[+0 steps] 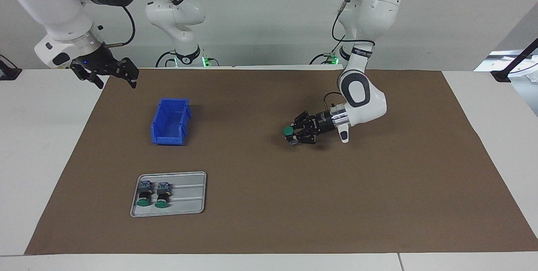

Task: Place and press button with both arms

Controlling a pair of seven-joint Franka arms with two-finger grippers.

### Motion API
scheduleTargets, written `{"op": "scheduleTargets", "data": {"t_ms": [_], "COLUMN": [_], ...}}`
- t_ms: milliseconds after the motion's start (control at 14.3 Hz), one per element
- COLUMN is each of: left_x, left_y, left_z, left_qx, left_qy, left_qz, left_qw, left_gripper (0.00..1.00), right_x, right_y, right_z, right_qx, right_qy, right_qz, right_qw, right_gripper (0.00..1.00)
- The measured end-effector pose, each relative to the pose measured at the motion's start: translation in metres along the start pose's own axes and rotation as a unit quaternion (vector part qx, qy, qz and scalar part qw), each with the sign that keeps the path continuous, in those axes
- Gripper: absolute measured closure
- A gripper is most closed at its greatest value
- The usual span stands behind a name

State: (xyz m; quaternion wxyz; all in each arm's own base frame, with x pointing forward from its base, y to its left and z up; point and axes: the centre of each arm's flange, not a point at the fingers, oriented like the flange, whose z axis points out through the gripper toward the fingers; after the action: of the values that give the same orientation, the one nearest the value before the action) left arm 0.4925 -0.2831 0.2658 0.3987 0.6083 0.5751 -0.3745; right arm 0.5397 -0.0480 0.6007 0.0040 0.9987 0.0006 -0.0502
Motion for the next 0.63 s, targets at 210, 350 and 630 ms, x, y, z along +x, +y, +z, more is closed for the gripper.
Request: {"op": "scheduleTargets", "data": {"t_ms": [210, 350, 630], "left_x": [-0.004, -0.003, 0.004], "left_y": [-0.007, -0.010, -0.014], "left_z": [0.013, 0.016, 0.015], "left_qx": [-0.009, -0.010, -0.013], "left_qy": [0.002, 0.005, 0.008], "left_qz": [-0.007, -0.010, -0.020], "left_qw": [1.000, 1.000, 1.000], "left_gripper": [0.67, 0.67, 0.67], "right_x": [0.000, 0.000, 0.000], "right_y": [0.000, 0.000, 0.000], "right_z": [0.000, 0.000, 0.000], "right_qx": [0.000, 0.000, 0.000], "right_qy": [0.000, 0.000, 0.000], "right_qz": [0.000, 0.000, 0.000], "right_qw": [1.000, 1.000, 1.000], "right_gripper": [0.00, 0.00, 0.00]}}
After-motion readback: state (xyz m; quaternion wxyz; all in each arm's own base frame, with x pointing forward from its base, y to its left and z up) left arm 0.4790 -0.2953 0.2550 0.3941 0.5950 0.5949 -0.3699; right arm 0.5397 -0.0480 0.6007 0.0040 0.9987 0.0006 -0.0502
